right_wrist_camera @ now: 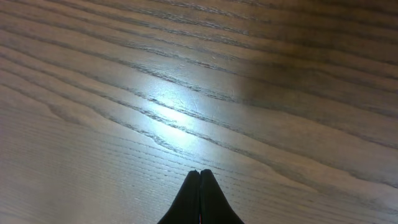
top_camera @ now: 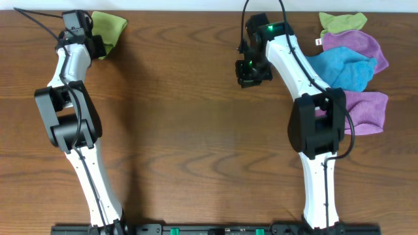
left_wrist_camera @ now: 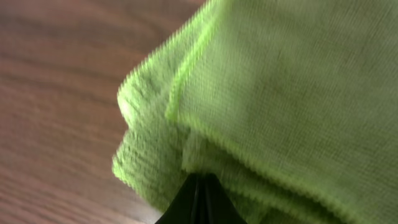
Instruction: Fold the cloth
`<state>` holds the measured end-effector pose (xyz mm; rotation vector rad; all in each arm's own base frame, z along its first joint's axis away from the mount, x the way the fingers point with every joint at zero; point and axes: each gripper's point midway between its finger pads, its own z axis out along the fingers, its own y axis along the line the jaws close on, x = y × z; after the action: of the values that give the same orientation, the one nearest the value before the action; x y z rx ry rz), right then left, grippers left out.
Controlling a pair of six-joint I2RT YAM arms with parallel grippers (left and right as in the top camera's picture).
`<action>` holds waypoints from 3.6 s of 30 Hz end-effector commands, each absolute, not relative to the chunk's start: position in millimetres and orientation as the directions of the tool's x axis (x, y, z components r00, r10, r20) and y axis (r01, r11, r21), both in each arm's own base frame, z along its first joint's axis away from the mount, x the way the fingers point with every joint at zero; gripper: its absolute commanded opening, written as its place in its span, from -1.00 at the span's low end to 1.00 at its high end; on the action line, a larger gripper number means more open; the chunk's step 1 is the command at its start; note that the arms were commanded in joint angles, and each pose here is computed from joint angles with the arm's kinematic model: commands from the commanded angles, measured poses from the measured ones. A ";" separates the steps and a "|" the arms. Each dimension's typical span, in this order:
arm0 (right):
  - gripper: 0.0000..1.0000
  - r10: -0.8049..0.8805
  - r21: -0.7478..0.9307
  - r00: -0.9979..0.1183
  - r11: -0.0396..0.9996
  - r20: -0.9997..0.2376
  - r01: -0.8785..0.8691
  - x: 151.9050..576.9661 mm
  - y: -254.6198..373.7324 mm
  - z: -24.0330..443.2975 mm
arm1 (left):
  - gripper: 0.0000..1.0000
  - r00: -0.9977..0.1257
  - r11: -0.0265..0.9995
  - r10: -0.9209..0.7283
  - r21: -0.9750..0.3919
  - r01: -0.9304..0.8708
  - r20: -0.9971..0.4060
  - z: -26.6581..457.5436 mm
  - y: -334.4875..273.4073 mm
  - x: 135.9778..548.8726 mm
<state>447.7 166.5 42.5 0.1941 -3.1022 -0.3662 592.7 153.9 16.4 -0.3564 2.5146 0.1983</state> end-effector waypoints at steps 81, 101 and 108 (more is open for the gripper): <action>-0.97 -0.069 0.244 -0.997 0.967 -0.021 -0.072 448.3 169.1 65.0 | -0.88 -0.713 0.901 -0.433 -0.286 -0.326 -0.551 -19.0 88.6 625.7; -0.97 -0.070 0.246 -0.997 0.966 -0.031 -0.075 450.6 169.7 65.2 | -0.88 -0.606 0.934 -0.286 -0.073 -0.350 -0.743 112.8 165.1 618.6; -0.85 -0.069 0.244 -0.995 0.966 -0.066 -0.084 455.1 169.4 89.8 | -0.88 -0.602 0.947 -0.230 -0.034 -0.319 -0.765 205.9 156.0 580.6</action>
<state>441.5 164.8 48.5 0.1076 -3.0756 -0.3521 594.2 157.1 157.8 -0.4324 2.2866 0.0915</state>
